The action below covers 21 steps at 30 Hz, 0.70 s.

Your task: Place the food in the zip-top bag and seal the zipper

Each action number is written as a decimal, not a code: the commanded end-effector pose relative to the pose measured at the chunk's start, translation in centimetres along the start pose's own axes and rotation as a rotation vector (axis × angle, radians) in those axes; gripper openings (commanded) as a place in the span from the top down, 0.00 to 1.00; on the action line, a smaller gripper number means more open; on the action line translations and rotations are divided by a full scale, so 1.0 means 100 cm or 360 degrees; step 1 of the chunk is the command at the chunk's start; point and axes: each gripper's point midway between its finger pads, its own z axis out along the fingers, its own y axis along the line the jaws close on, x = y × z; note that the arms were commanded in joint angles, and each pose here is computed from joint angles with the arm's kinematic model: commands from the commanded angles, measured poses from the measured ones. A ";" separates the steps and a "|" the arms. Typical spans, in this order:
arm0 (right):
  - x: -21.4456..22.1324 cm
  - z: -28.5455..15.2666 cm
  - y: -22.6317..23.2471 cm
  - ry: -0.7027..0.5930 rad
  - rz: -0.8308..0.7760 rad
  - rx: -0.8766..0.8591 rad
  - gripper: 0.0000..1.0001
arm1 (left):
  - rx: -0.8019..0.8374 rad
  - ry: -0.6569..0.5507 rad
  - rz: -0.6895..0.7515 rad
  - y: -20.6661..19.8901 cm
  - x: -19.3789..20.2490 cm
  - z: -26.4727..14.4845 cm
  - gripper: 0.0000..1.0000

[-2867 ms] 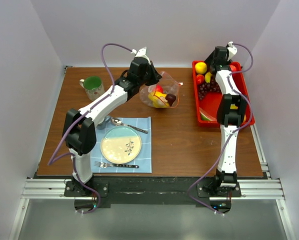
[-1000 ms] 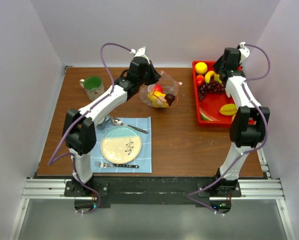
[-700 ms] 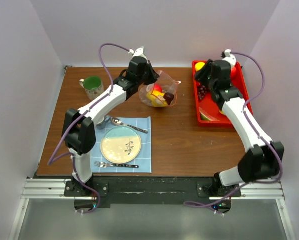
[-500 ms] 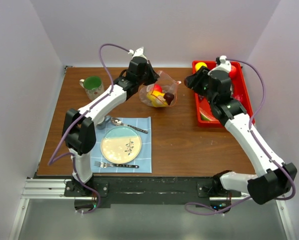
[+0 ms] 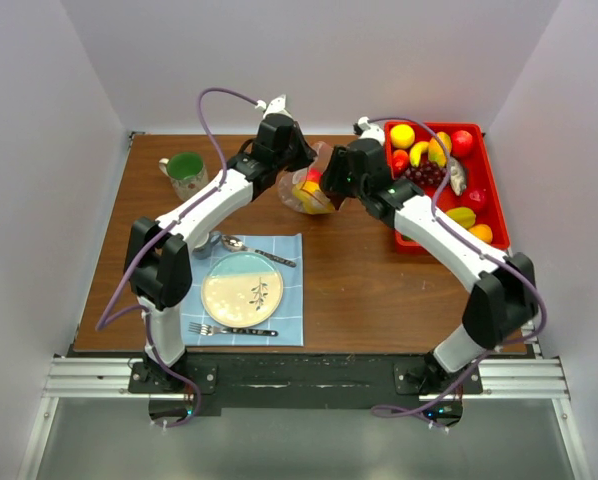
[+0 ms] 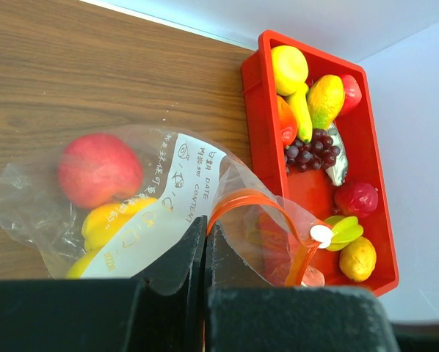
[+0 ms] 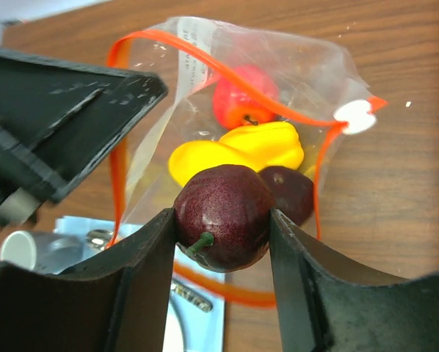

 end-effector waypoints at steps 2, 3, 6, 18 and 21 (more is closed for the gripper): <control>-0.036 0.007 0.021 -0.0100 -0.0045 -0.0033 0.26 | 0.0023 -0.0088 -0.0013 -0.008 -0.023 -0.006 1.00; -0.036 0.007 0.020 -0.0095 -0.0049 -0.0022 0.23 | 0.0017 -0.0097 -0.0009 -0.007 -0.024 -0.007 1.00; -0.039 0.004 0.019 -0.0079 -0.0066 0.0009 0.19 | 0.0021 -0.0106 -0.0012 -0.009 -0.027 -0.009 1.00; -0.003 -0.045 -0.031 -0.0045 -0.0026 0.0152 0.33 | 0.0031 -0.0100 -0.0015 -0.007 -0.027 -0.009 1.00; 0.014 -0.038 -0.032 0.0017 0.0004 0.0127 0.39 | 0.0034 -0.0104 -0.0014 -0.007 -0.028 -0.009 1.00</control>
